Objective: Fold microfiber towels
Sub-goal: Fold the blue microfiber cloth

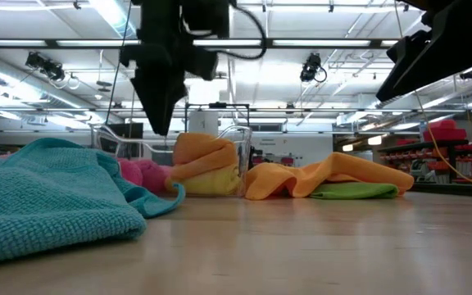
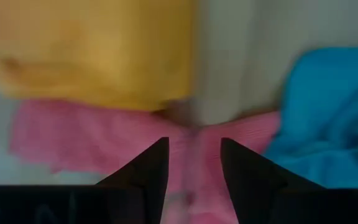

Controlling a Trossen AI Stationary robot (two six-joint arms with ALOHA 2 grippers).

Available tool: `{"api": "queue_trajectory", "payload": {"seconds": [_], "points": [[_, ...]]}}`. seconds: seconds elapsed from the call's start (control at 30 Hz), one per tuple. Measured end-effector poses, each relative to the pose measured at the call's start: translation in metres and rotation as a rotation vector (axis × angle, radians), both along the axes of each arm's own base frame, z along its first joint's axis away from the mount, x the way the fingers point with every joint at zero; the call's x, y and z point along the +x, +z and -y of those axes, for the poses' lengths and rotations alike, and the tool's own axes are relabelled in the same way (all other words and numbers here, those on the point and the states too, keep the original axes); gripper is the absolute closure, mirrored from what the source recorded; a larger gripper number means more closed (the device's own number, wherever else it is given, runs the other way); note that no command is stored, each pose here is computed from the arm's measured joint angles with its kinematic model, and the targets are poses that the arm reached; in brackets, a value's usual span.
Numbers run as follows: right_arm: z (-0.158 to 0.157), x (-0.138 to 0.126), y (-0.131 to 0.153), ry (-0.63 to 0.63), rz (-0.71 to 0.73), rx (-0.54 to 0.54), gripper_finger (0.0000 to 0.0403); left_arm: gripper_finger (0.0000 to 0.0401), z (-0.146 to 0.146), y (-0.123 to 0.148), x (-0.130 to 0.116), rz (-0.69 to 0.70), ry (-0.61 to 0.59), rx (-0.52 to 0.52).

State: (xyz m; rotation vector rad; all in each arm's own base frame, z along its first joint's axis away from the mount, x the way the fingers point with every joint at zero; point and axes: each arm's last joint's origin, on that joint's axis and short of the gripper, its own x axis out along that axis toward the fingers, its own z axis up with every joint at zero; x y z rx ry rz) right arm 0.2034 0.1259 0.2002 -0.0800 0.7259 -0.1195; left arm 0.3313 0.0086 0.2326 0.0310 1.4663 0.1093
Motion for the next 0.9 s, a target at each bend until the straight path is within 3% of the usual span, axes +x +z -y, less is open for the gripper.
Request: {"api": "queue_trajectory", "payload": {"seconds": [0.27, 0.43, 0.6, 0.77, 0.9], "points": [[0.000, 0.000, 0.000, -0.005, 0.006, -0.003, 0.0221, 0.0257, 0.059, -0.010, 0.022, 0.164, -0.208, -0.003], [0.000, 0.000, 0.000, -0.004, 0.008, -0.001, 0.0221, 0.0253, 0.083, -0.040, 0.034, 0.136, -0.379, 0.030], [0.000, 0.000, 0.000, -0.004, 0.008, -0.001, 0.0221, 0.0256, 0.098, -0.069, 0.038, 0.045, -0.619, 0.154], [0.000, 0.000, 0.000, -0.005, 0.008, -0.001, 0.0221, 0.0263, 0.110, -0.080, 0.037, -0.013, -0.788, 0.237], [0.000, 0.000, 0.000, -0.004, 0.008, -0.001, 0.0221, 0.0262, 0.116, -0.080, 0.036, -0.013, -0.830, 0.242]]}}
